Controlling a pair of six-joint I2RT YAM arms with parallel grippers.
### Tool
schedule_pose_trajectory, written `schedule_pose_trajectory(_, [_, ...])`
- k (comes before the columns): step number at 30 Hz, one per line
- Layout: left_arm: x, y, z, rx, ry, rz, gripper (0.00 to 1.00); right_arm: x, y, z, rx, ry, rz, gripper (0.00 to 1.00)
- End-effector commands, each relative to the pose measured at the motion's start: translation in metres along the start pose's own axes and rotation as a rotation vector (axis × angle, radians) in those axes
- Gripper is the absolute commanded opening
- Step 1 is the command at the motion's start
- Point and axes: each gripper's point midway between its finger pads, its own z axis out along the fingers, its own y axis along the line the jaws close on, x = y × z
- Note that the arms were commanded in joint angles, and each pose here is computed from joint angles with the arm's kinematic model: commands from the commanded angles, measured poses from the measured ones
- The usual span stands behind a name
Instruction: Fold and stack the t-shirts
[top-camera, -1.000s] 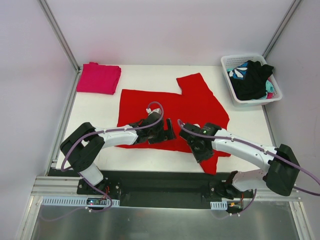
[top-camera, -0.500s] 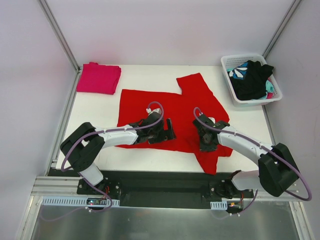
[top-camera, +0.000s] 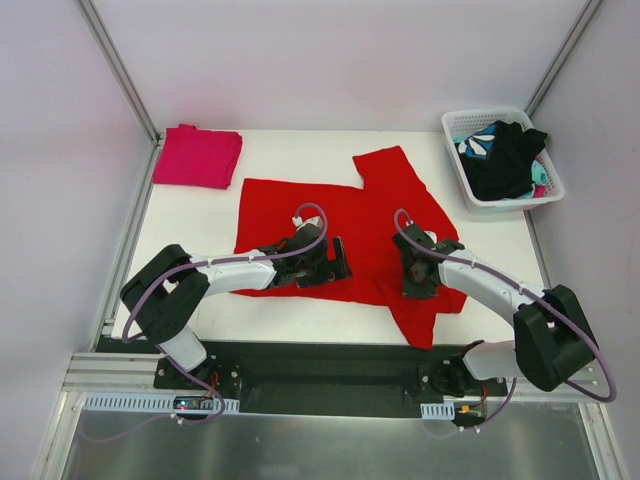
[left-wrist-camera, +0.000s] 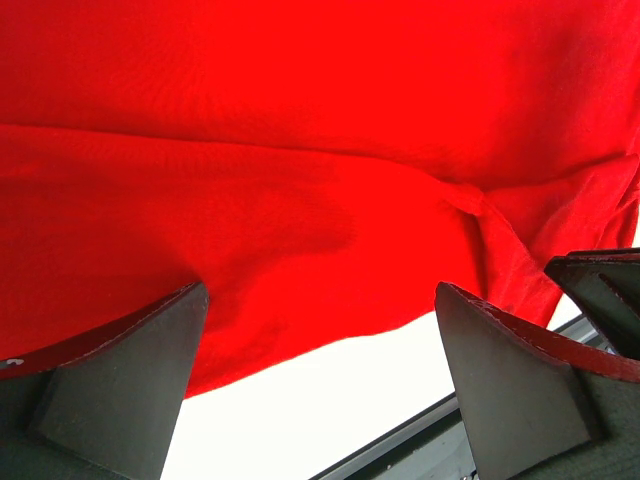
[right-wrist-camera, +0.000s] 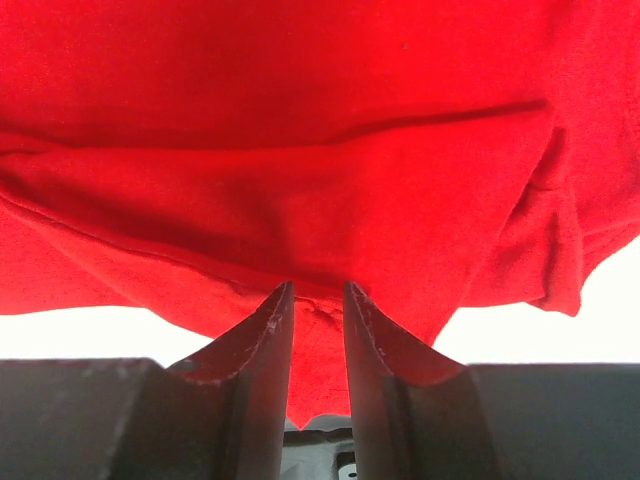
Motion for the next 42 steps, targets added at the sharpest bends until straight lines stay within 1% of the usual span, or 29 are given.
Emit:
schedule_pose_trajectory(1, [0.022,0.025,0.002,-0.098,0.067,0.015,0.99,0.003,-0.017,-0.006,0.027,-0.001,0.022,0.30])
schedule_pose_trajectory(6, [0.021,0.025,0.003,-0.096,0.066,0.016,0.99,0.006,-0.027,-0.006,0.026,0.000,0.058,0.32])
schedule_pose_trajectory(13, [0.022,0.025,0.003,-0.097,0.067,0.015,0.99,0.014,-0.027,0.000,-0.011,0.038,0.079,0.33])
schedule_pose_trajectory(21, [0.022,0.025,0.003,-0.098,0.069,0.014,0.99,0.022,-0.020,0.004,-0.061,0.073,0.095,0.32])
schedule_pose_trajectory(25, [0.022,0.024,0.004,-0.097,0.067,0.014,0.99,0.025,-0.015,0.004,-0.089,0.084,0.101,0.29])
schedule_pose_trajectory(32, [0.022,0.025,0.004,-0.099,0.069,0.012,0.99,0.028,-0.011,0.007,-0.110,0.103,0.102,0.29])
schedule_pose_trajectory(39, [0.022,0.025,0.005,-0.100,0.072,0.014,0.99,0.028,-0.007,0.006,-0.126,0.110,0.100,0.24])
schedule_pose_trajectory(42, [0.022,0.024,0.005,-0.098,0.074,0.012,0.99,0.024,-0.006,0.005,-0.130,0.103,0.097,0.16])
